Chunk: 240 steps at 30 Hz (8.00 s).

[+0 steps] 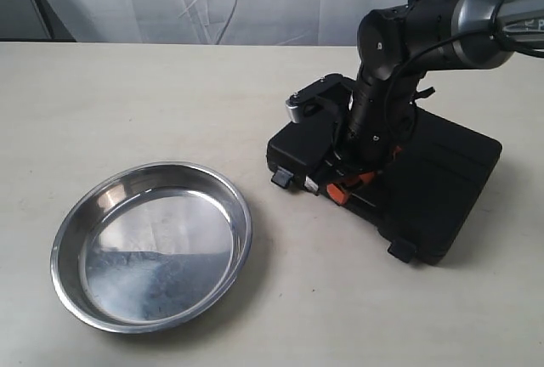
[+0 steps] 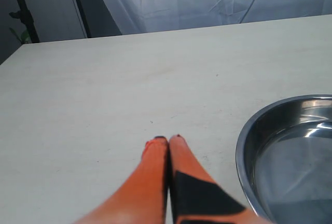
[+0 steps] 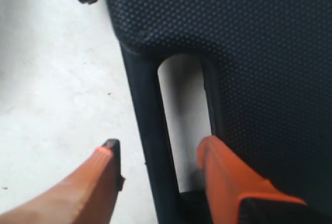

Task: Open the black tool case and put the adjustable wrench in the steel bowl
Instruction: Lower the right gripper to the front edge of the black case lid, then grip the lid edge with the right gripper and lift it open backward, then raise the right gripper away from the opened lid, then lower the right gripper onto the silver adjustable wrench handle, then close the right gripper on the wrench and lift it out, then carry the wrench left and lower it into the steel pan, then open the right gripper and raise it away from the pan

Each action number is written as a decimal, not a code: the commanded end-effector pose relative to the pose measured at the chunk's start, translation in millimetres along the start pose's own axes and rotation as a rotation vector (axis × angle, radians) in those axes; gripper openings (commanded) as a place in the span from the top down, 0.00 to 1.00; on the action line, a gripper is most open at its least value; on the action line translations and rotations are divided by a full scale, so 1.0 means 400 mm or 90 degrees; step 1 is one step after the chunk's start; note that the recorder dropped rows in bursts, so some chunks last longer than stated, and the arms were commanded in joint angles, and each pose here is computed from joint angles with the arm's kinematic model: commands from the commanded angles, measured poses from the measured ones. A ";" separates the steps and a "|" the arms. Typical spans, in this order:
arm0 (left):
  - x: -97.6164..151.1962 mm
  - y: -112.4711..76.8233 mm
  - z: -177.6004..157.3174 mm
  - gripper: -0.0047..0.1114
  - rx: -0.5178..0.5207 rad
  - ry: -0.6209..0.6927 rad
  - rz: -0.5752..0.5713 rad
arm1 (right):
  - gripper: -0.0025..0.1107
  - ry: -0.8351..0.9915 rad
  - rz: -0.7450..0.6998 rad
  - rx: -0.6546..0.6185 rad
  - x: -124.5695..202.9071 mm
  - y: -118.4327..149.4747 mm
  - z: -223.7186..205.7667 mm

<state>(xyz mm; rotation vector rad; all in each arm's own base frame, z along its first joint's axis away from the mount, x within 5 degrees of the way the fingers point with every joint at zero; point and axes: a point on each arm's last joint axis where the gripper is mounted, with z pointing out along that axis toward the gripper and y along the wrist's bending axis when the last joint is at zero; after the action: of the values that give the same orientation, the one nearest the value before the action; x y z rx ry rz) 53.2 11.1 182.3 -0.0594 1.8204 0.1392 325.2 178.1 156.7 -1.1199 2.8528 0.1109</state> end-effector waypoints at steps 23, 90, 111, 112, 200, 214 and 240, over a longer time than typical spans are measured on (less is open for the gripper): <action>-0.005 0.000 -0.001 0.96 -0.001 -0.009 -0.002 | 0.99 0.023 -0.012 0.016 0.002 -0.014 0.027; -0.005 0.000 -0.001 0.96 -0.001 -0.010 -0.002 | 0.99 -0.047 0.101 -0.033 0.209 0.076 -0.163; -0.004 0.000 -0.001 0.96 -0.001 -0.008 -0.002 | 0.71 -0.145 0.026 -0.105 0.070 0.022 -0.106; -0.004 0.000 -0.001 0.96 -0.001 -0.008 -0.002 | 0.66 -0.154 0.025 -0.096 0.067 0.018 -0.106; -0.005 0.000 -0.001 0.96 -0.001 -0.009 -0.002 | 0.98 -0.209 -0.232 -0.163 -0.218 0.410 -0.083; -0.005 0.000 -0.001 0.96 -0.001 -0.009 -0.002 | 0.92 -0.149 -0.239 -0.160 -0.275 0.441 0.045; -0.005 0.000 -0.001 0.96 -0.001 -0.009 -0.002 | 0.98 -0.275 -0.257 -0.140 -0.128 0.429 -0.440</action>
<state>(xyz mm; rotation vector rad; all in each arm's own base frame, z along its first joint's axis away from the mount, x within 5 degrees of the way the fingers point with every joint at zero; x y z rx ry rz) 53.2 11.1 182.3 -0.0594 1.8204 0.1392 251.8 341.2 306.8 -1.4995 2.2665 0.5682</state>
